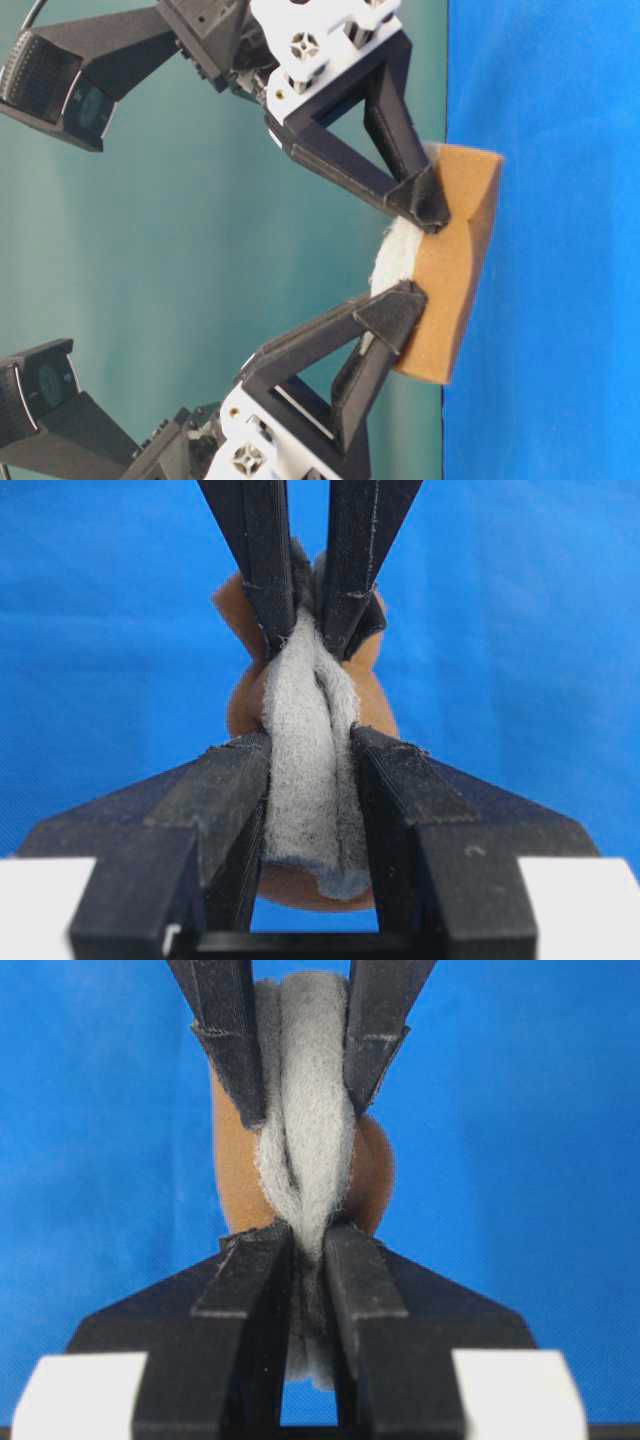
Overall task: Hand over the sponge with the left arm and wipe it with the right arm.
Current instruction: 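Open the left gripper and pull it back, leaving sponge in right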
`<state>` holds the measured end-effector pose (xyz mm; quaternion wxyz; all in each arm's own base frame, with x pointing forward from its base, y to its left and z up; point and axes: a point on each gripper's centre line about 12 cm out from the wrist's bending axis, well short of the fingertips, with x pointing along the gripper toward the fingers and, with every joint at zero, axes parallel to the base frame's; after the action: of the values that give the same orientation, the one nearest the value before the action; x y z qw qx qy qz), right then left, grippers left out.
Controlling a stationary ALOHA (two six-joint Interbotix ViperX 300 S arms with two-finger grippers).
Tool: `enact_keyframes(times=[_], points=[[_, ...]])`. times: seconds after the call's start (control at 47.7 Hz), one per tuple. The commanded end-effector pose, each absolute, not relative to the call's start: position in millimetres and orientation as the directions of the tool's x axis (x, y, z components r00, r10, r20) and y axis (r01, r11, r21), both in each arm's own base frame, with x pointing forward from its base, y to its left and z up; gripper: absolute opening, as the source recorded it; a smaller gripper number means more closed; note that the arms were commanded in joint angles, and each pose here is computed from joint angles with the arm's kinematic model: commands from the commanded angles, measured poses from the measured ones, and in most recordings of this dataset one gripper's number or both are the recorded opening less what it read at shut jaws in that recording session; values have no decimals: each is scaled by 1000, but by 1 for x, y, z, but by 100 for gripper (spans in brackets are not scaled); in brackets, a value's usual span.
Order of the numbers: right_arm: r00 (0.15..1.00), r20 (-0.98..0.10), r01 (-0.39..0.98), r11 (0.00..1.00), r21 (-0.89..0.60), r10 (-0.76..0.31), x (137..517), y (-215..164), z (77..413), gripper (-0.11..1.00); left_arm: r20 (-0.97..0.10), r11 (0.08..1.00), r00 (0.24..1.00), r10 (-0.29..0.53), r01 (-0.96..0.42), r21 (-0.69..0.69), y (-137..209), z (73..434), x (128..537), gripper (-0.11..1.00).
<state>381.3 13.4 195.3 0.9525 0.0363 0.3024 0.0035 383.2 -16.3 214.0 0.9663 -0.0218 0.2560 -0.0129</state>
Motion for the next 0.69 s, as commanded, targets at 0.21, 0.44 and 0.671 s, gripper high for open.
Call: enact_keyframes(times=[0.21,0.44,0.671], points=[[848,-530,6,998,66,30,377,13,215,14,-452,999,891,-35,14,-50,-16,226,384,50],[856,-515,8,997,71,30,361,13,221,14,-394,999,918,-37,24,-38,-16,233,361,91],[862,-506,8,997,73,30,341,12,224,14,-309,999,950,-42,31,-41,-16,237,321,91]])
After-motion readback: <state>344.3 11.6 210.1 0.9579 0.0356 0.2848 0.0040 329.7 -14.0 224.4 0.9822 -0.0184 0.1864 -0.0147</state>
